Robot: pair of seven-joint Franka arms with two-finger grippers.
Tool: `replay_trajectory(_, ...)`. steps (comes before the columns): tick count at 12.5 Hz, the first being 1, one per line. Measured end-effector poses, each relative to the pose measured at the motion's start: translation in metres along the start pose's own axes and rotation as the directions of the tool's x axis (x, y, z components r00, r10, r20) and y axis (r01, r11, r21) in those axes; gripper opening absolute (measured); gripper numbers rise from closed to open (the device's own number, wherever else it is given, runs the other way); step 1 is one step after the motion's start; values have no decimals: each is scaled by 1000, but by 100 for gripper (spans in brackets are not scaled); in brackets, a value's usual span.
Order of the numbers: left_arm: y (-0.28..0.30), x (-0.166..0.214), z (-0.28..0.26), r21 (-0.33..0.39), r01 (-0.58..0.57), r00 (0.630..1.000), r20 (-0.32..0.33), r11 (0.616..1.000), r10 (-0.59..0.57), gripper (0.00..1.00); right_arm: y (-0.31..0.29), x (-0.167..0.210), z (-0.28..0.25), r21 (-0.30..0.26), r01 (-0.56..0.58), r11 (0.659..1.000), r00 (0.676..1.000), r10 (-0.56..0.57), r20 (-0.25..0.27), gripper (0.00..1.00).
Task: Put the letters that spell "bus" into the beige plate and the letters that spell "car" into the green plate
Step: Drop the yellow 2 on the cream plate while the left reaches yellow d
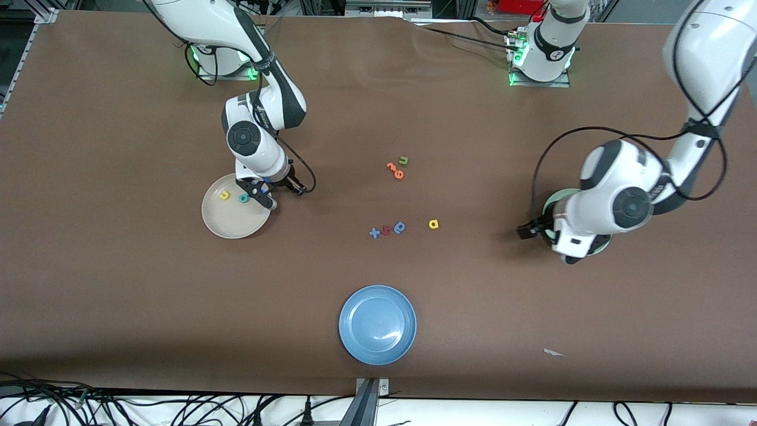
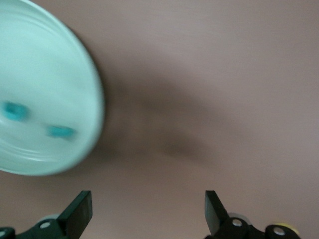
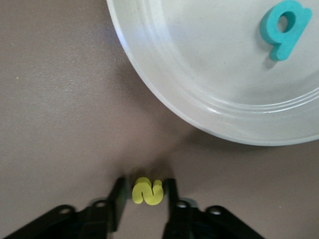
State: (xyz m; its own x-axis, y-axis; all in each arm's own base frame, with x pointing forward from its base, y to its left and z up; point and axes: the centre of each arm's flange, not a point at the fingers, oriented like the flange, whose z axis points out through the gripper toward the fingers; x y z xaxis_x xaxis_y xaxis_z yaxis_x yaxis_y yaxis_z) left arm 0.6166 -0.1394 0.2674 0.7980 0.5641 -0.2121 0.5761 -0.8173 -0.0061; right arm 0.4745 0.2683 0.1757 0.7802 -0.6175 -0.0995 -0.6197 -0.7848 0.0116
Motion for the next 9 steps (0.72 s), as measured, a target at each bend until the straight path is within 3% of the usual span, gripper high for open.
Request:
replay_trajectory(1, 25, -21, 3, -31, 21, 1000, -18, 999, -22, 99, 0, 0, 0, 0, 0, 1000, 1000, 0, 0, 27)
replay_trajectory(6, 102, -104, 24, -129, -70, 997, -54, 989, 63, 99, -1, 0, -7, -7, 6, 1000, 1000, -6, 9, 27)
replay_trajectory(9, 126, -126, 75, -77, -142, 986, -95, 987, 134, 94, 0, 19, -42, -16, 41, 999, 999, -40, 29, 27)
